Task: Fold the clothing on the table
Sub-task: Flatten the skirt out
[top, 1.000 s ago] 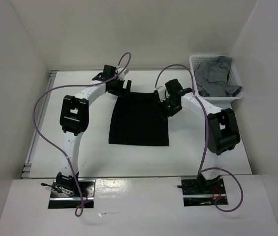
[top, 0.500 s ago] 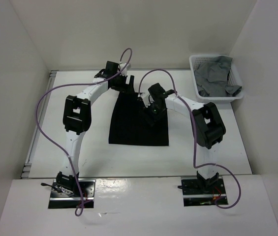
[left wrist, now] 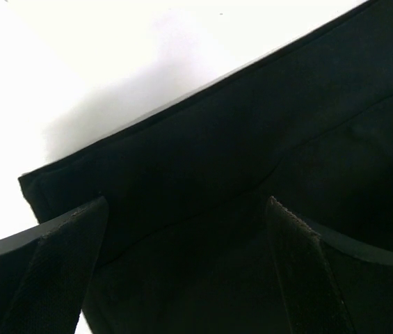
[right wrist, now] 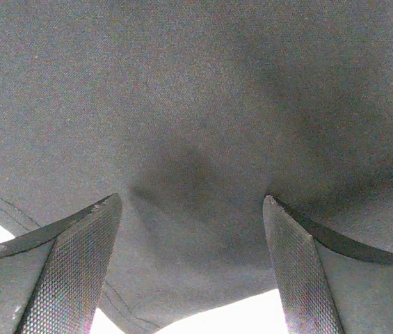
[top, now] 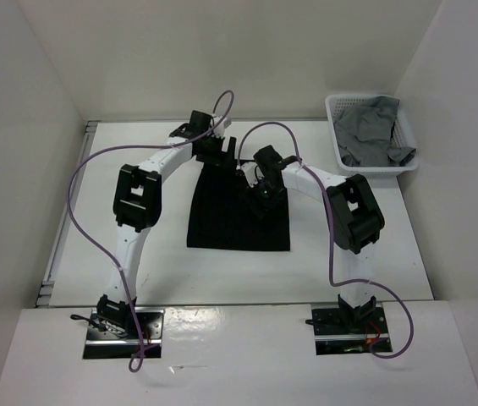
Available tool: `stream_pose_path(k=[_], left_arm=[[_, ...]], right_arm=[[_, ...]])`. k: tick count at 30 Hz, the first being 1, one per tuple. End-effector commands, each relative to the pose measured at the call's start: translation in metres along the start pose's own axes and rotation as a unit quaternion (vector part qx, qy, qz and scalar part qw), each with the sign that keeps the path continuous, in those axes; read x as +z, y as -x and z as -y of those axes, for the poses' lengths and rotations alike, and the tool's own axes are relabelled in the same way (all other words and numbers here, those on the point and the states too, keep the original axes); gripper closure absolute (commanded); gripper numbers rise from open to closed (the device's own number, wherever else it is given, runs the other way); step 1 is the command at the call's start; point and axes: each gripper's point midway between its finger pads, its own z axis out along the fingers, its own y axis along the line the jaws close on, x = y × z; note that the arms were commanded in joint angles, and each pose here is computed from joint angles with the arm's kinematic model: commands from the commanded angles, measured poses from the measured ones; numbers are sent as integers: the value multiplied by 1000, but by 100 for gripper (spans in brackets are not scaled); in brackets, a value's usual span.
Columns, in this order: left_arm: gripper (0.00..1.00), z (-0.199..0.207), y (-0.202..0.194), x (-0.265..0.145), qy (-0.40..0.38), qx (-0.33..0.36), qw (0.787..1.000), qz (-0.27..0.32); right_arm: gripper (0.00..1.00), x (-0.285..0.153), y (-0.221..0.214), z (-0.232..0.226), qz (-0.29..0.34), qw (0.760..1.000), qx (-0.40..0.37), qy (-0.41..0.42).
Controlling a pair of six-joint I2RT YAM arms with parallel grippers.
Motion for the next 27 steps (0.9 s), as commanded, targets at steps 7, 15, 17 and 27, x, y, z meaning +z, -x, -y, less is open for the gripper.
stream_pose_path(k=[7, 15, 17, 27], left_arm=[[0, -4, -17, 17, 19, -22, 999, -24], [0, -31, -12, 18, 61, -16, 998, -13], [0, -38, -11, 17, 65, -22, 998, -14], [0, -59, 1, 12, 82, -22, 996, -5]], right_arm=[[14, 9, 0, -7, 2, 1000, -8, 14], [13, 5, -14, -9, -4, 1000, -7, 10], [13, 6, -19, -10, -10, 1000, -5, 12], [13, 8, -36, -15, -26, 1000, -2, 16]])
